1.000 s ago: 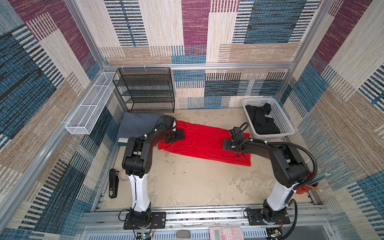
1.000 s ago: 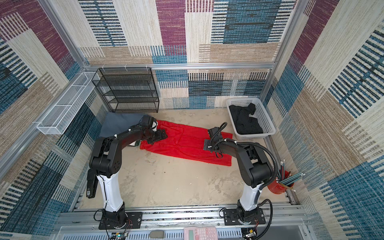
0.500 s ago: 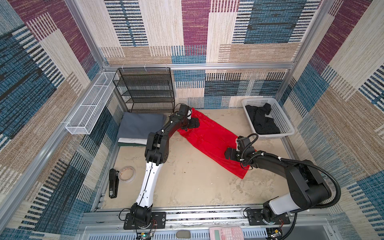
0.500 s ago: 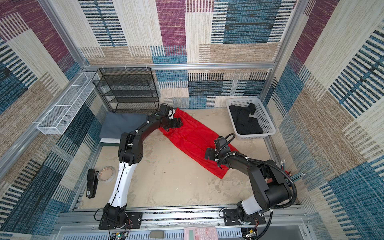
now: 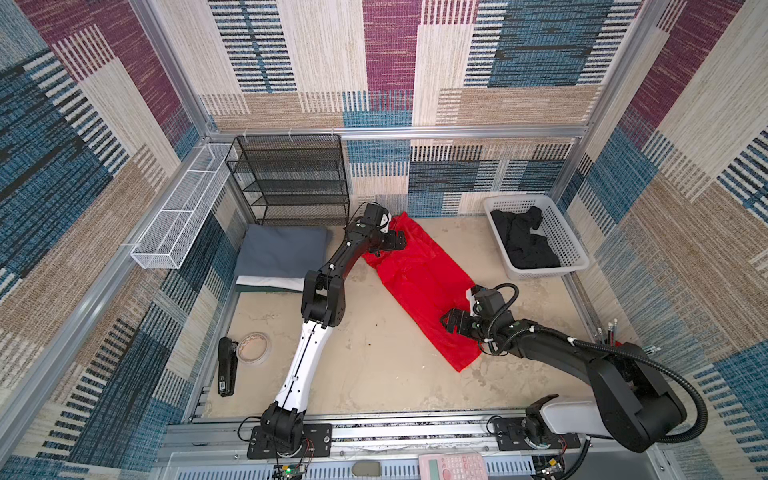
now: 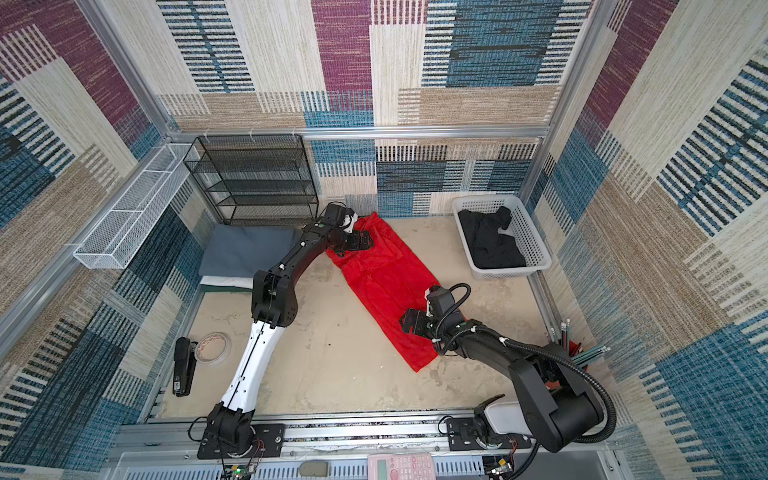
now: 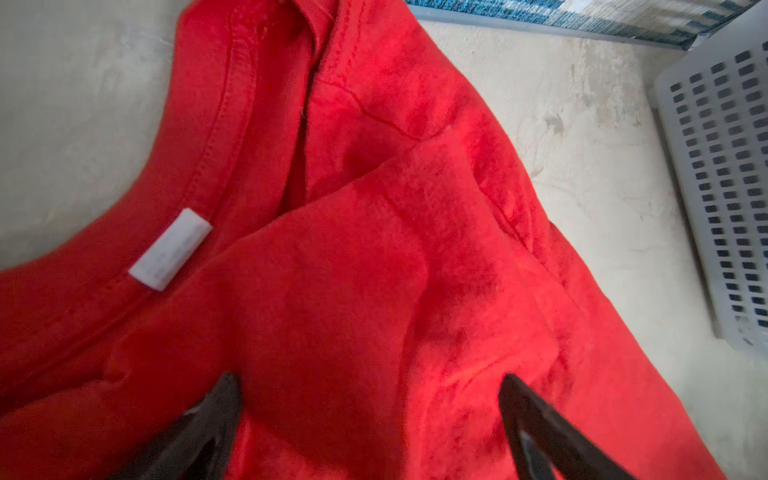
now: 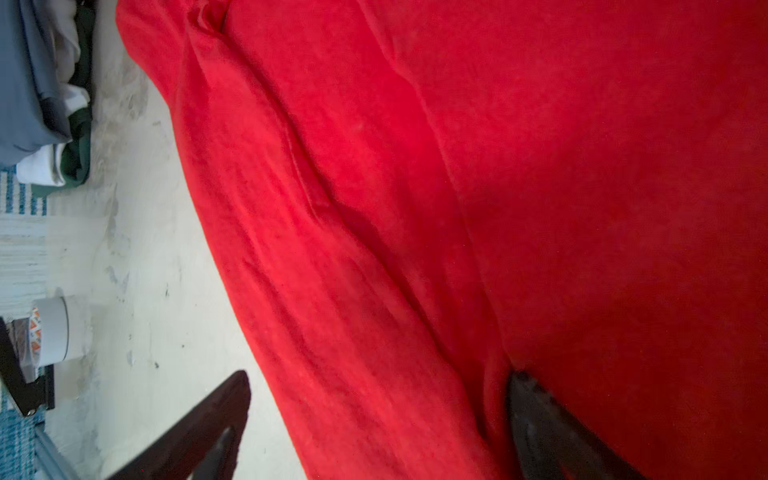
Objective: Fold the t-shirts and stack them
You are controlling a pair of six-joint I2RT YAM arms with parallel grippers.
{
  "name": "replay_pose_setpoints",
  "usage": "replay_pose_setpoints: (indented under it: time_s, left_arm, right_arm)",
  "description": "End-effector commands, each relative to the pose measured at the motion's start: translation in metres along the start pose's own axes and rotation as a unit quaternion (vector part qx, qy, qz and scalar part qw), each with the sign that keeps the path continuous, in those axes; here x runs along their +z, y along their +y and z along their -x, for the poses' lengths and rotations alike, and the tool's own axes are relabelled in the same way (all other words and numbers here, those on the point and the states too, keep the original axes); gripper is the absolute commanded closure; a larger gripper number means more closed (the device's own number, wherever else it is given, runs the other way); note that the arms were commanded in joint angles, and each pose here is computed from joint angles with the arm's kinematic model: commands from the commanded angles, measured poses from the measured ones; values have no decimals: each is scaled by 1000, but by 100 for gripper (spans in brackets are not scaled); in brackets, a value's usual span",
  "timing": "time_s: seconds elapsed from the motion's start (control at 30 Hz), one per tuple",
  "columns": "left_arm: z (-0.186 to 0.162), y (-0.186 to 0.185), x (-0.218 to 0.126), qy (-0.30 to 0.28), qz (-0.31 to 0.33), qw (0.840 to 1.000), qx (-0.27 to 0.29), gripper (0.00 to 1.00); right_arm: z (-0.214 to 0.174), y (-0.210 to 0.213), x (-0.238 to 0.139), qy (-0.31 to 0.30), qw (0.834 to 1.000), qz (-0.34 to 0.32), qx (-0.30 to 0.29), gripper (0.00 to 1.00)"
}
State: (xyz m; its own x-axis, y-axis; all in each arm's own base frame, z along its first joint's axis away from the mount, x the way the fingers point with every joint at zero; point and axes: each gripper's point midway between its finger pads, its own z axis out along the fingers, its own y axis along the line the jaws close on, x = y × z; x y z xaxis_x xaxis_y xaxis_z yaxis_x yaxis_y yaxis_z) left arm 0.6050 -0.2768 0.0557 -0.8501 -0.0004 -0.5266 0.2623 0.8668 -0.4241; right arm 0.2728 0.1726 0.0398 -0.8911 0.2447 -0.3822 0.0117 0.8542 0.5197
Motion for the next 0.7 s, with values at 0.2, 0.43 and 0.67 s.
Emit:
replay_pose_setpoints:
  time_s: [0.2, 0.43, 0.67]
  left_arm:
    - [-8, 2, 4, 16, -13, 1000, -1, 1]
    - [-2, -5, 4, 7, -33, 999, 0, 1]
    - [4, -24, -2, 2, -76, 997, 0, 1]
  right_arm:
    - [-81, 15, -4, 132, 991, -8, 31, 3]
    - [-115, 38, -4, 163, 986, 19, 24, 3]
    - [-116, 58, -5, 171, 985, 18, -31, 1]
